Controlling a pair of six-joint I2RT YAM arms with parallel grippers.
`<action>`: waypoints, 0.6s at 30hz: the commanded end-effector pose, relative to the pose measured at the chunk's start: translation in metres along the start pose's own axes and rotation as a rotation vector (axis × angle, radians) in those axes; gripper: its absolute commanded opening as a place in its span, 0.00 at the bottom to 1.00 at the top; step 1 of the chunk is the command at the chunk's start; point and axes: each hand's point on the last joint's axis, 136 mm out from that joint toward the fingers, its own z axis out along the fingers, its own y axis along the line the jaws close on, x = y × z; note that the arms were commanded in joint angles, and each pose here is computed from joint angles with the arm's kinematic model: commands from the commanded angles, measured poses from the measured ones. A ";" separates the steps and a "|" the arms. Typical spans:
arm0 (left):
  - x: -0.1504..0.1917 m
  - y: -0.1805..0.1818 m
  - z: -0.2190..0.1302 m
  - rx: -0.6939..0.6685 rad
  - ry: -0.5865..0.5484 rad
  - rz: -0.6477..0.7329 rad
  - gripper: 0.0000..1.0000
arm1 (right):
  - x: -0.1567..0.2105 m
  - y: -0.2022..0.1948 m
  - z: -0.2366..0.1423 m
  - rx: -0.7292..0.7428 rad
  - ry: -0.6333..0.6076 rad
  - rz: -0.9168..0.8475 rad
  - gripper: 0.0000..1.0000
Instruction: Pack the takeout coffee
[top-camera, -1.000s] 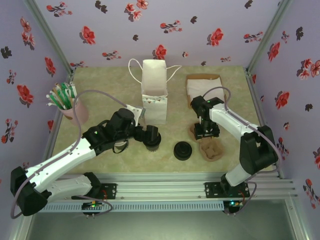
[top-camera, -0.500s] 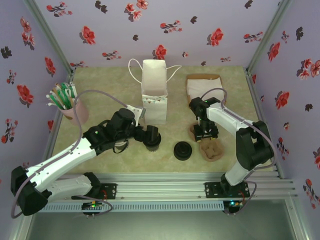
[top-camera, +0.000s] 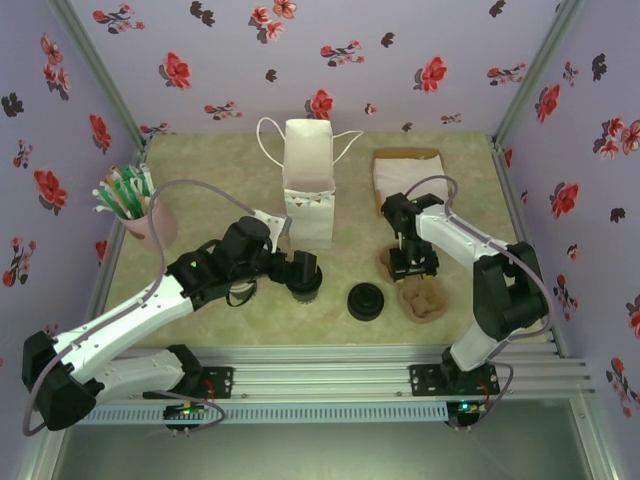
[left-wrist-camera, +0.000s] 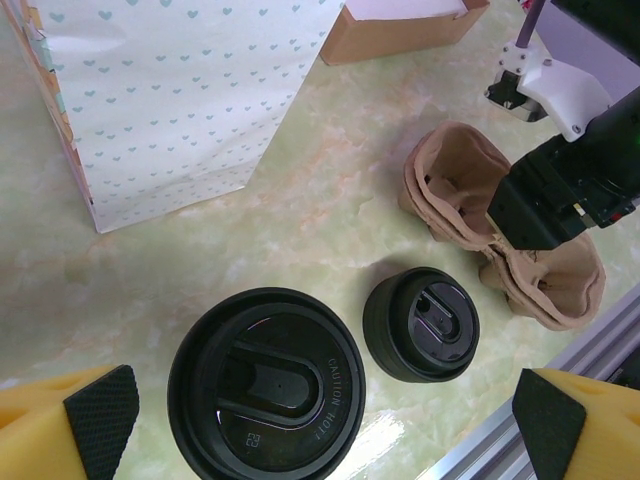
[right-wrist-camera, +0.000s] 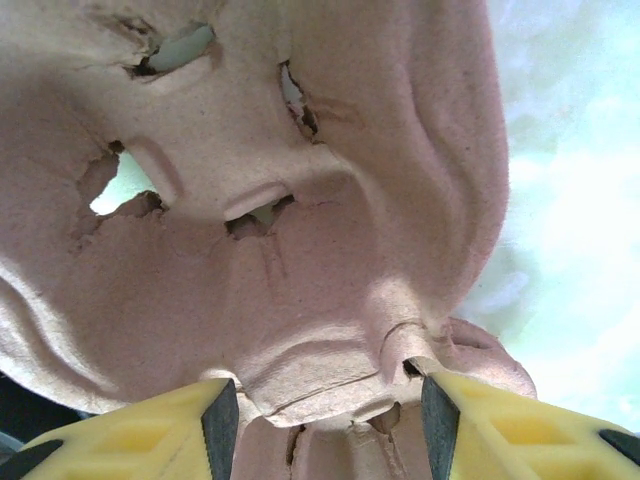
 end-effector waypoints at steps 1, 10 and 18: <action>-0.007 -0.004 -0.001 -0.002 -0.015 0.028 0.99 | 0.001 -0.004 -0.006 -0.006 -0.021 0.009 0.53; -0.008 -0.004 -0.002 -0.001 -0.014 0.028 0.99 | 0.000 -0.001 -0.001 -0.017 -0.005 0.002 0.54; -0.008 -0.004 -0.003 -0.001 -0.013 0.031 0.99 | 0.000 -0.001 0.003 -0.009 0.011 0.000 0.53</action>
